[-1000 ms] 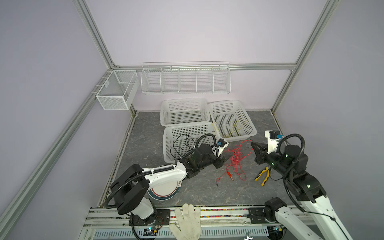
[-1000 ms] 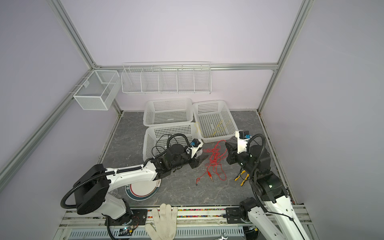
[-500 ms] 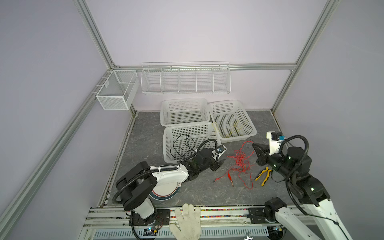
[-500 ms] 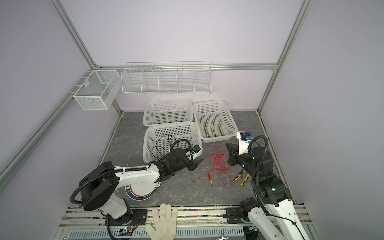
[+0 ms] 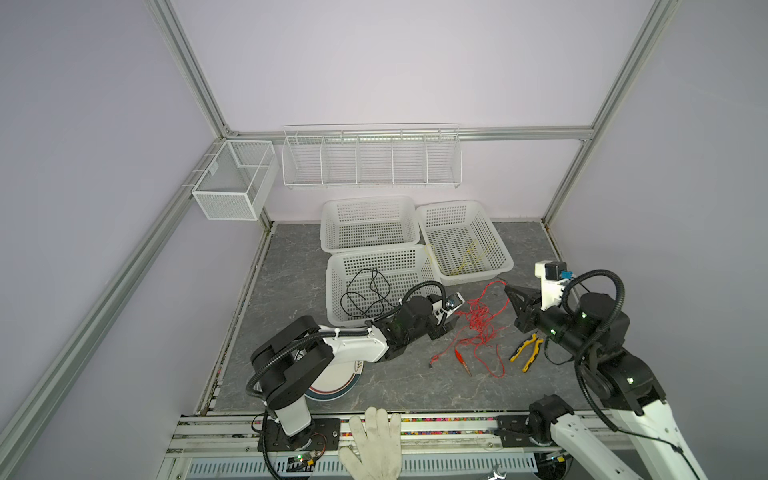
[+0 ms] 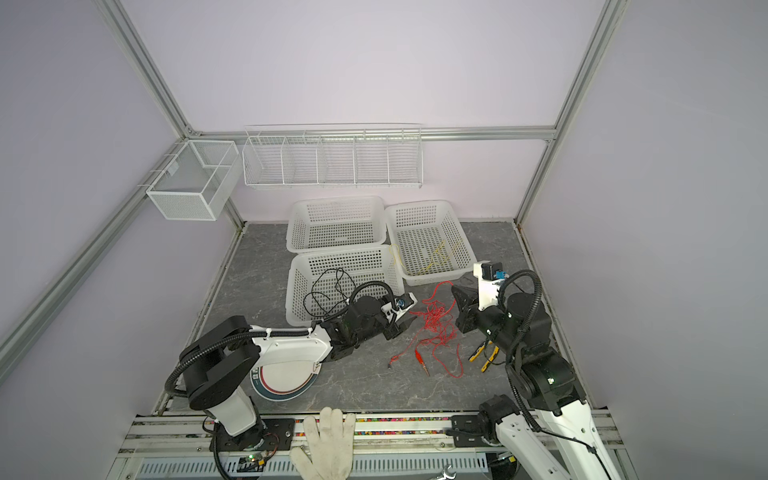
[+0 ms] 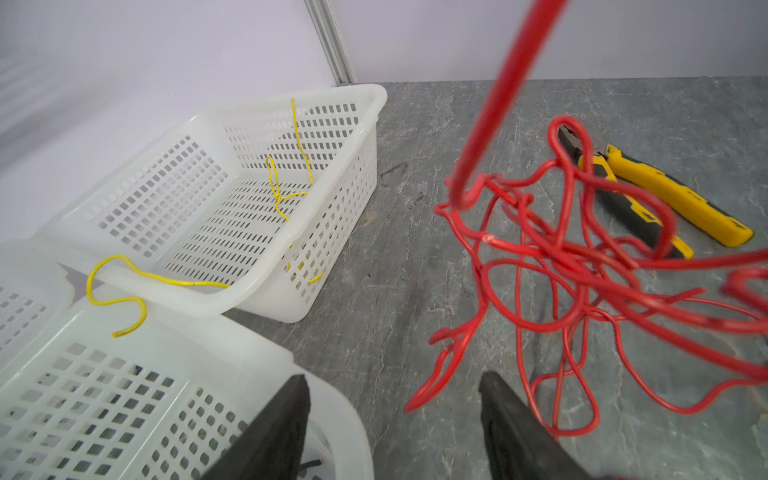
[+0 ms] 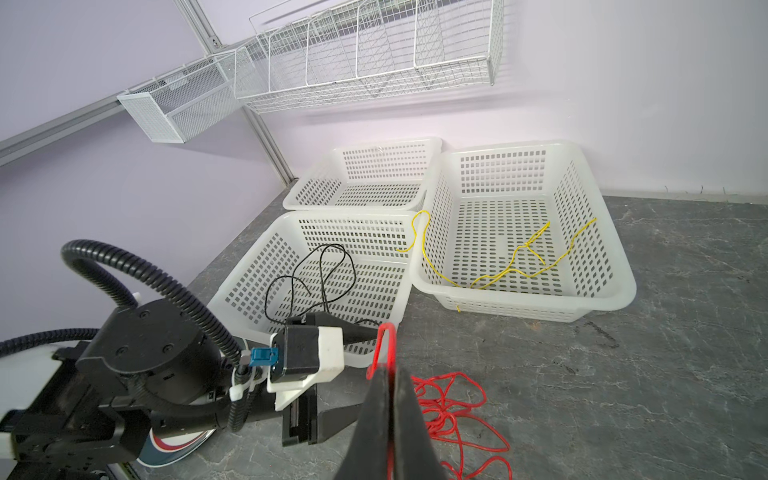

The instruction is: Untangle the cables

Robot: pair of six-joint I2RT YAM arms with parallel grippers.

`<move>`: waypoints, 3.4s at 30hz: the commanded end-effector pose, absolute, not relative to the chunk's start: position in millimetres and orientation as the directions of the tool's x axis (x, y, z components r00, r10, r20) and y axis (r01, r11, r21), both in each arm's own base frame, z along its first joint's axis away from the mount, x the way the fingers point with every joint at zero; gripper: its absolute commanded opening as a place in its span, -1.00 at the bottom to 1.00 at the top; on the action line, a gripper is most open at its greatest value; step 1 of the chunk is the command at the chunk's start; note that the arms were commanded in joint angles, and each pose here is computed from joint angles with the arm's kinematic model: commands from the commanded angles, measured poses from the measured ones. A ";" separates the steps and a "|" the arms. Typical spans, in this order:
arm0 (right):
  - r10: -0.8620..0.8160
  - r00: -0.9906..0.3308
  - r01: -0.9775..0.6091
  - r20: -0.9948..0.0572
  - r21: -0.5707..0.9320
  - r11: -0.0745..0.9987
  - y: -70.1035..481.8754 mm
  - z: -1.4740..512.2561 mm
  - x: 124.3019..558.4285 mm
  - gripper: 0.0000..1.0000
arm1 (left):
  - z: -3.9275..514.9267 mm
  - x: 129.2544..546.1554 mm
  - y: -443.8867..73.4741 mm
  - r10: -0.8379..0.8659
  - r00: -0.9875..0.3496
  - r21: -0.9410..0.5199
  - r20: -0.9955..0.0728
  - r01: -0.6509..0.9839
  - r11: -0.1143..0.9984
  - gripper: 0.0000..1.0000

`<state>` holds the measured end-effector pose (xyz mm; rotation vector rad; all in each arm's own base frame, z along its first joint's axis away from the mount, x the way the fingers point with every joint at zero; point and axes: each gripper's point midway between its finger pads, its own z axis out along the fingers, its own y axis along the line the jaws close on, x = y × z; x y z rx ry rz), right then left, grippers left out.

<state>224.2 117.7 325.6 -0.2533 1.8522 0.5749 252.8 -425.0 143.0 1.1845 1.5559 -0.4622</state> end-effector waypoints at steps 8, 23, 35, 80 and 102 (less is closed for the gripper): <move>0.112 -0.309 -0.423 -0.944 0.242 0.873 114.0 339.3 231.4 -0.88 | 142.2 219.3 -413.6 0.386 -0.017 0.147 -0.922 0.908 0.391 0.29; 0.137 -0.269 -0.430 -0.953 0.246 0.869 113.8 355.9 231.8 -0.88 | 101.6 206.4 -449.8 0.355 -0.159 -0.044 -0.921 0.950 0.310 0.23; 0.133 -0.279 -0.403 -0.951 0.242 0.883 111.2 345.8 237.8 -0.87 | 94.1 212.4 -462.0 0.350 -0.194 -0.076 -0.916 0.943 0.323 -1.00; 0.452 -0.583 0.485 -0.675 0.157 0.860 -37.9 100.7 283.7 -0.88 | 444.2 184.2 -280.3 0.029 0.190 0.165 -0.981 0.757 0.633 -1.00; 0.548 -0.562 0.567 -0.620 0.194 0.801 -63.4 85.6 281.3 -0.88 | 494.1 200.6 -168.5 -0.019 0.224 0.079 -0.974 0.421 0.904 -1.00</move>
